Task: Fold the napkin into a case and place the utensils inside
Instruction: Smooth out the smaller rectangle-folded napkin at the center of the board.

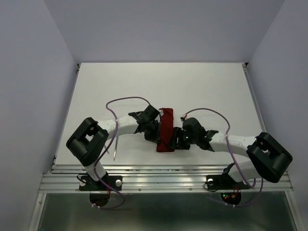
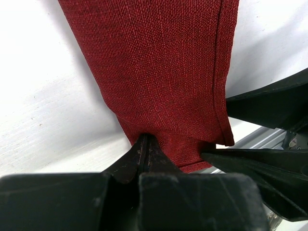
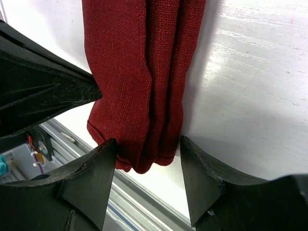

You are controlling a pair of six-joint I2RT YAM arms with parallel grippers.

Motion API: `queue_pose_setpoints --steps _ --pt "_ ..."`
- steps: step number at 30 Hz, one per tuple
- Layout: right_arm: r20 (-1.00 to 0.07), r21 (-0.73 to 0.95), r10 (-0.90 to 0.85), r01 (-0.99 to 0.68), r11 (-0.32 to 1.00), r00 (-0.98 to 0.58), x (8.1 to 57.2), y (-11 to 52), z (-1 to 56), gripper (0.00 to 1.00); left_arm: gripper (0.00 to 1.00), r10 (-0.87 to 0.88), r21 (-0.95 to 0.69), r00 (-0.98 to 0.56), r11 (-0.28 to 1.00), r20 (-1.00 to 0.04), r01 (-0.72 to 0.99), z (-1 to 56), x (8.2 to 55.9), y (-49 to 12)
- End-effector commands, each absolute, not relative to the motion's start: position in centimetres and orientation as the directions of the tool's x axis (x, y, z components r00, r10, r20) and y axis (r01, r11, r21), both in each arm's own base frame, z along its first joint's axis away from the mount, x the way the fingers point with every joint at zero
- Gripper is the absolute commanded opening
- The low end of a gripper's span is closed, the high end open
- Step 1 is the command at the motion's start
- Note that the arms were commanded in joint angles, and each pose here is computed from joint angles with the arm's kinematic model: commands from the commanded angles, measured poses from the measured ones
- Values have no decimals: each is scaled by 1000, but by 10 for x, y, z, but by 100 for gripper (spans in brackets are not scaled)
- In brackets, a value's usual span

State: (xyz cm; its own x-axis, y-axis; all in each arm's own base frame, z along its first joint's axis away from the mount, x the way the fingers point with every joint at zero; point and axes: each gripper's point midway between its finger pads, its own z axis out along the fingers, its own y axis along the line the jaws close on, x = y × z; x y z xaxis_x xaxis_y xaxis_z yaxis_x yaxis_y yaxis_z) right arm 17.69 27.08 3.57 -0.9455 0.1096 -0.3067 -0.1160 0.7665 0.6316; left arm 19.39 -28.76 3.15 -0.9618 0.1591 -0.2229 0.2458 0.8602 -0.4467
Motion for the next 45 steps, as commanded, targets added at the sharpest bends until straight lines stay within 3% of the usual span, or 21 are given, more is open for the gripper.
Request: queue_pose_setpoints --steps 1,7,14,21,27,28,29,32,39,45 --pt "-320 594 45 -163 788 -946 173 269 34 60 0 159 -460 -956 849 -248 261 37 200 -293" --pt "-346 570 9 -202 796 -938 175 270 37 48 0 162 -461 -955 847 -249 264 38 200 -294" --pt "-353 564 20 -196 802 -935 178 270 37 20 0 165 -458 -949 845 -268 276 46 203 -295" --pt "-360 590 73 -166 790 -930 183 273 44 1 0 201 -438 -931 839 -304 324 60 205 -291" --pt "-340 628 85 -159 762 -936 179 282 43 1 0 237 -417 -904 826 -355 380 85 208 -287" --pt "-339 627 86 -157 763 -937 180 283 42 6 0 238 -414 -900 825 -364 385 89 210 -287" --pt "-337 624 88 -153 766 -937 180 282 41 29 0 235 -403 -897 830 -373 385 91 212 -286" --pt "-351 602 99 -143 786 -931 184 278 40 55 0 224 -396 -886 830 -407 392 105 223 -288" --pt "-452 500 170 -91 862 -876 206 243 52 62 0 184 -349 -876 866 -446 359 114 250 -292" --pt "-497 513 347 52 857 -795 252 199 68 53 0 140 -299 -871 904 -472 307 109 286 -306"
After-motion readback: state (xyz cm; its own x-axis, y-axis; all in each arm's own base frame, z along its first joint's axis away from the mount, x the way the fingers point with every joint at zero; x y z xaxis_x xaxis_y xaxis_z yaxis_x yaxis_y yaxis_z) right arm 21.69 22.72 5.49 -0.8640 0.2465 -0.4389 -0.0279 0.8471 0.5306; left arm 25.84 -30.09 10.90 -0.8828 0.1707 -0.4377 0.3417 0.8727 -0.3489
